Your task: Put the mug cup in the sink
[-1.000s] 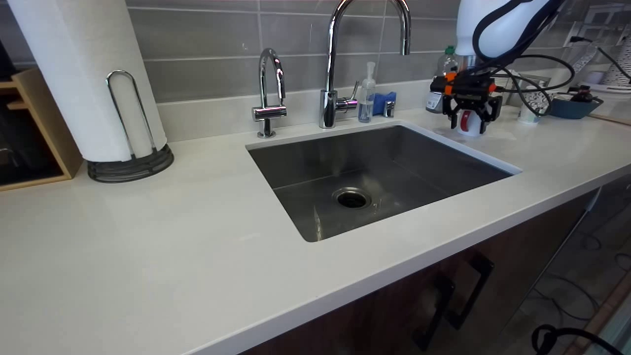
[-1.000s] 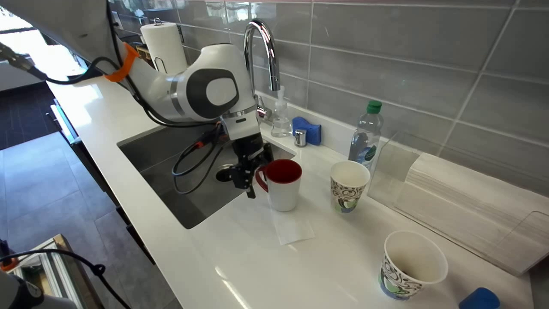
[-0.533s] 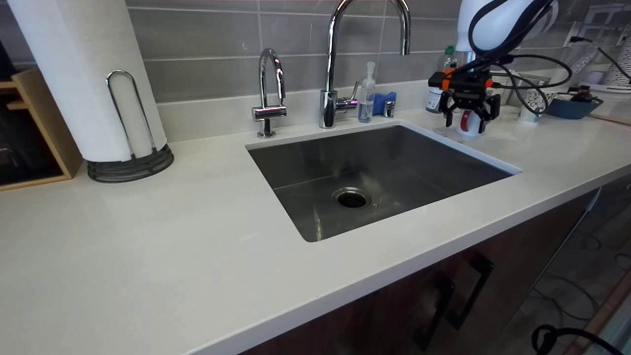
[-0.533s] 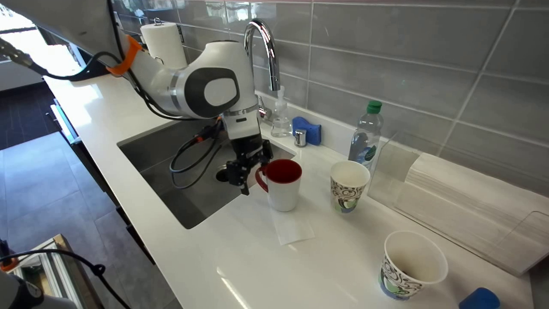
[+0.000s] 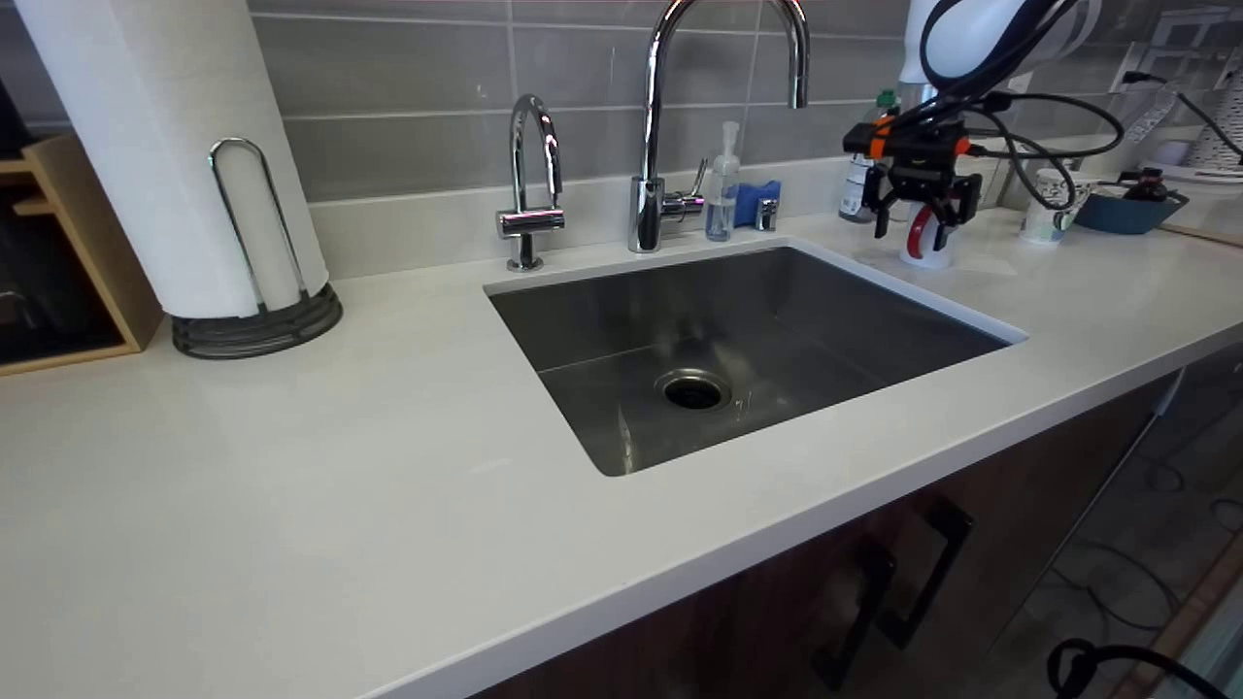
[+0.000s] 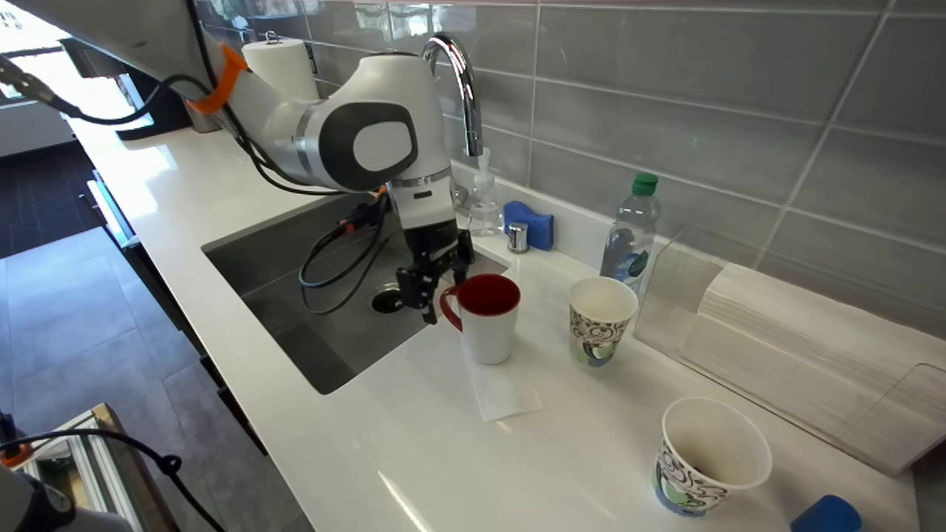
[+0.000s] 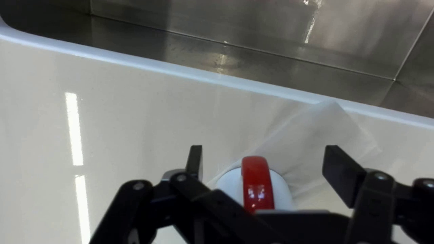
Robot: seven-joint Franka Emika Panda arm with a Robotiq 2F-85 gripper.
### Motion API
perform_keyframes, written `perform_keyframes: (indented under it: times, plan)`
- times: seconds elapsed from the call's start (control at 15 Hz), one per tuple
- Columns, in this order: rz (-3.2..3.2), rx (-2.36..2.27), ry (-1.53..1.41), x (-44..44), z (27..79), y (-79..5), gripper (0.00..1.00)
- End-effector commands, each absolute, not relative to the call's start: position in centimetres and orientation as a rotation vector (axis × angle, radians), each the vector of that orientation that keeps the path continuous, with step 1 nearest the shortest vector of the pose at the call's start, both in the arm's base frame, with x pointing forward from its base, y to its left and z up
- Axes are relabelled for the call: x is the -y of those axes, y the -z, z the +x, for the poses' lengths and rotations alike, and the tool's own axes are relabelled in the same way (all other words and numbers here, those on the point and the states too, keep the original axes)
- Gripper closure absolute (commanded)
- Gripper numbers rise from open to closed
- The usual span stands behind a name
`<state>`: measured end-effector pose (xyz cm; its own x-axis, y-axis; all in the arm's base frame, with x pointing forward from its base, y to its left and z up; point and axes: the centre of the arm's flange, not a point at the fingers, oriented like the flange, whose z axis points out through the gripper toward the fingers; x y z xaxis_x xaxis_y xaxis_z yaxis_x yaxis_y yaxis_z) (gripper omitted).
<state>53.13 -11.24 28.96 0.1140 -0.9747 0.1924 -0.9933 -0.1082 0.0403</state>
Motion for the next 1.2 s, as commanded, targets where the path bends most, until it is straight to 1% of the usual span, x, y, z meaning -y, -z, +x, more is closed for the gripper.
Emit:
perform_keyframes:
  times: [0.0,0.2,0.33,0.53,0.6,0.67,0.73,1.13]
  plan:
    - [2.224,1.992,-0.147,11.8,53.2,-29.7,0.41]
    - [2.222,1.992,-0.143,11.9,53.2,-29.7,0.60]
    - [2.224,1.992,-0.141,11.9,53.2,-29.8,0.70]
    - [2.227,1.988,-0.136,11.8,53.1,-29.8,0.80]
    - [2.235,1.985,-0.123,11.8,53.1,-29.9,0.83]
    - [2.239,1.985,-0.126,11.8,53.2,-30.0,0.83]
    - [2.243,1.985,-0.120,11.9,53.2,-30.0,0.94]
    - [2.251,2.004,-0.156,12.0,52.9,-31.2,0.95]
